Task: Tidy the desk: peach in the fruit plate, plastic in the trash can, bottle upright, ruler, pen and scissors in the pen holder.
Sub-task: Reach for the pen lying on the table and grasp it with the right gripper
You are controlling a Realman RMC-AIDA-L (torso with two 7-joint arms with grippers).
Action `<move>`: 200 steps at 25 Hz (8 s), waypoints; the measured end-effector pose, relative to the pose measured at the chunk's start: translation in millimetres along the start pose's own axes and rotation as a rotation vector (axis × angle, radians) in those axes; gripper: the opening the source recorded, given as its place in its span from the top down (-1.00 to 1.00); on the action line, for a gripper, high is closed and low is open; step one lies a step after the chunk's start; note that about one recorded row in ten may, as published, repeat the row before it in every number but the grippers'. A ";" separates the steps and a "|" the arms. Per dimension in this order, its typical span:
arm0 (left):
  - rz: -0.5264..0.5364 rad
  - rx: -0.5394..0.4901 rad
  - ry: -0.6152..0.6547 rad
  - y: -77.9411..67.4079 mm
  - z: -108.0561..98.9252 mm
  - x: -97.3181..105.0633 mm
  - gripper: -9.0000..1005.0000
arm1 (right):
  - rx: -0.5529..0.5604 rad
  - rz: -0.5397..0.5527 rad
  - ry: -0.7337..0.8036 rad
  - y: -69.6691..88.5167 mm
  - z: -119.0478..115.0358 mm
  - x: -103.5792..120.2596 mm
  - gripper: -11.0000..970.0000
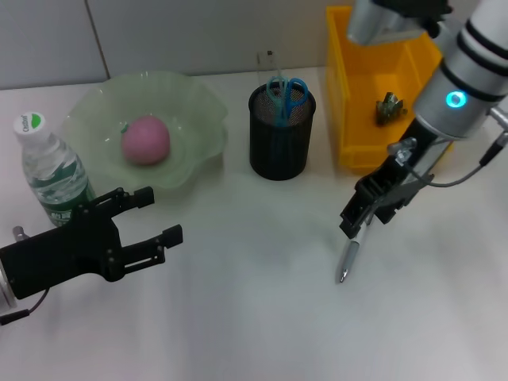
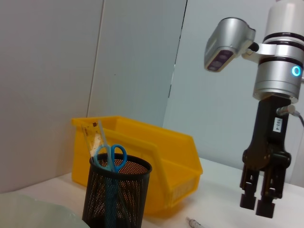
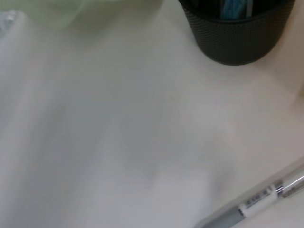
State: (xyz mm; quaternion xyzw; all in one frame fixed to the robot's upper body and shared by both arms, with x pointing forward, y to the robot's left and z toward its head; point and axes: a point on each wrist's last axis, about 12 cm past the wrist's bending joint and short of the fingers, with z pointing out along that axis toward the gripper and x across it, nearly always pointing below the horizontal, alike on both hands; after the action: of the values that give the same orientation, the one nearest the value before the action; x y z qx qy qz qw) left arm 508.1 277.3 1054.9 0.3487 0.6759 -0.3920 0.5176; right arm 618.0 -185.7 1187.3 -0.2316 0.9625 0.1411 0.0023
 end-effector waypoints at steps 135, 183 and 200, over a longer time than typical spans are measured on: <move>0.082 0.063 0.070 -7.1 -6.5 6.3 -0.62 | 0.226 0.020 0.063 12.1 66.4 -17.2 0.08; 0.081 0.058 0.062 -6.3 -6.3 5.1 -0.62 | 0.234 0.016 0.053 10.7 64.2 -18.5 0.59; 0.087 0.062 0.067 -5.0 -6.2 3.8 -0.62 | 0.164 0.049 0.046 12.3 68.1 -15.2 0.34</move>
State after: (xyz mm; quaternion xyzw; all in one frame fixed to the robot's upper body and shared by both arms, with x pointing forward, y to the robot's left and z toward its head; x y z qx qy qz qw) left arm 500.3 280.8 1053.0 0.4065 0.6646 -0.3780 0.5002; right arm 621.9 -149.9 1126.3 -0.2102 0.9760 0.0564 -0.0041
